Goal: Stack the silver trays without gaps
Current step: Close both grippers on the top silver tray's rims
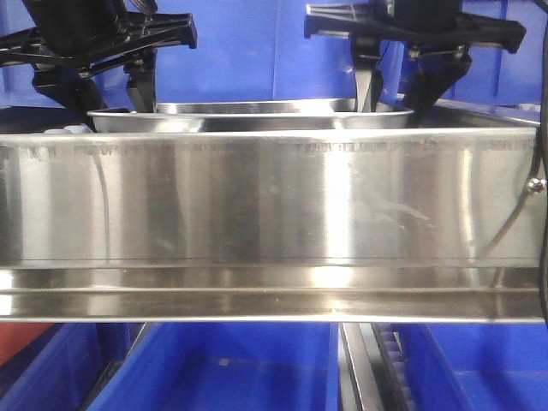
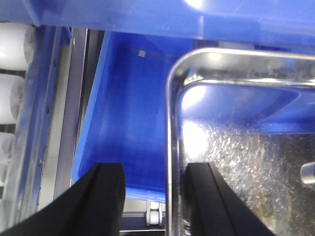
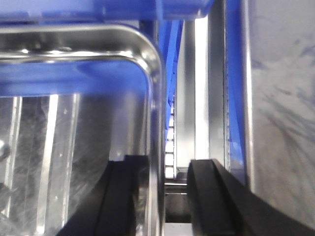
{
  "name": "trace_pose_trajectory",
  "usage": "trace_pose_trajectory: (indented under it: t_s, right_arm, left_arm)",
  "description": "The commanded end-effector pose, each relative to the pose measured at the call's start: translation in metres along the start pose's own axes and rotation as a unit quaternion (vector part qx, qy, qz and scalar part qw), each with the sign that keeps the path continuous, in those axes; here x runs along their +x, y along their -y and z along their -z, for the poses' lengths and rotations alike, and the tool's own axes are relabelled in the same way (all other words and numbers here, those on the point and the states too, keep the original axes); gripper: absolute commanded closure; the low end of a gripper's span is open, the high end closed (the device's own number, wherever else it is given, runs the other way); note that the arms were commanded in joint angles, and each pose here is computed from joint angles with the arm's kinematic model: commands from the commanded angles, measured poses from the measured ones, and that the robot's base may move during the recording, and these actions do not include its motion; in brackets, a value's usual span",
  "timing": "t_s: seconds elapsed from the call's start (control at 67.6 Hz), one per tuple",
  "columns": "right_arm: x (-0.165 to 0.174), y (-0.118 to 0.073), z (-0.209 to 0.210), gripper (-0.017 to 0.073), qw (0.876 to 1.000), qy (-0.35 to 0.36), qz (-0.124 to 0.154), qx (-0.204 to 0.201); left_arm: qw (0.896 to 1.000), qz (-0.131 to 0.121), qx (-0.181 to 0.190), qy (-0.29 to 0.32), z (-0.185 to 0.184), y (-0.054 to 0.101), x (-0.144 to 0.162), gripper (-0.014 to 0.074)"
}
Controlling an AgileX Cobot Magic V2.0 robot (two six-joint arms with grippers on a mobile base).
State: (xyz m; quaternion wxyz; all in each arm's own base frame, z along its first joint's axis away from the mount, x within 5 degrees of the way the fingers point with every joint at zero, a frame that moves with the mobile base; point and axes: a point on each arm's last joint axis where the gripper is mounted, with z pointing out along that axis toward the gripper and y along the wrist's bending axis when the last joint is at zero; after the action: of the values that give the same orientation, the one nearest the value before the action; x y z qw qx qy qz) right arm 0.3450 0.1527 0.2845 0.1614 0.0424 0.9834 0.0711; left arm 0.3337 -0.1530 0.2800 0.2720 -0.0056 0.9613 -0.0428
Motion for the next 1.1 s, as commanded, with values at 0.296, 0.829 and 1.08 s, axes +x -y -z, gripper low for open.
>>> trace_pose_trajectory:
  t_s: [0.296,0.829,1.08]
  right_arm:
    - [-0.003,-0.001,0.002,0.0389,1.0,0.013,0.001,-0.005]
    - [0.0,0.0,0.002,0.0389,1.0,-0.003,0.001,0.003]
    - [0.001,0.0,0.002,0.0389,1.0,-0.008,-0.001,0.002]
  left_arm:
    - [1.0,0.001,-0.007,-0.017,-0.001,0.0,0.005,0.0372]
    - [0.999,0.009,-0.011,-0.037,-0.001,0.0,0.009,0.0372]
    - [0.998,0.009,-0.02,-0.053,-0.001,-0.002,0.012,0.0372]
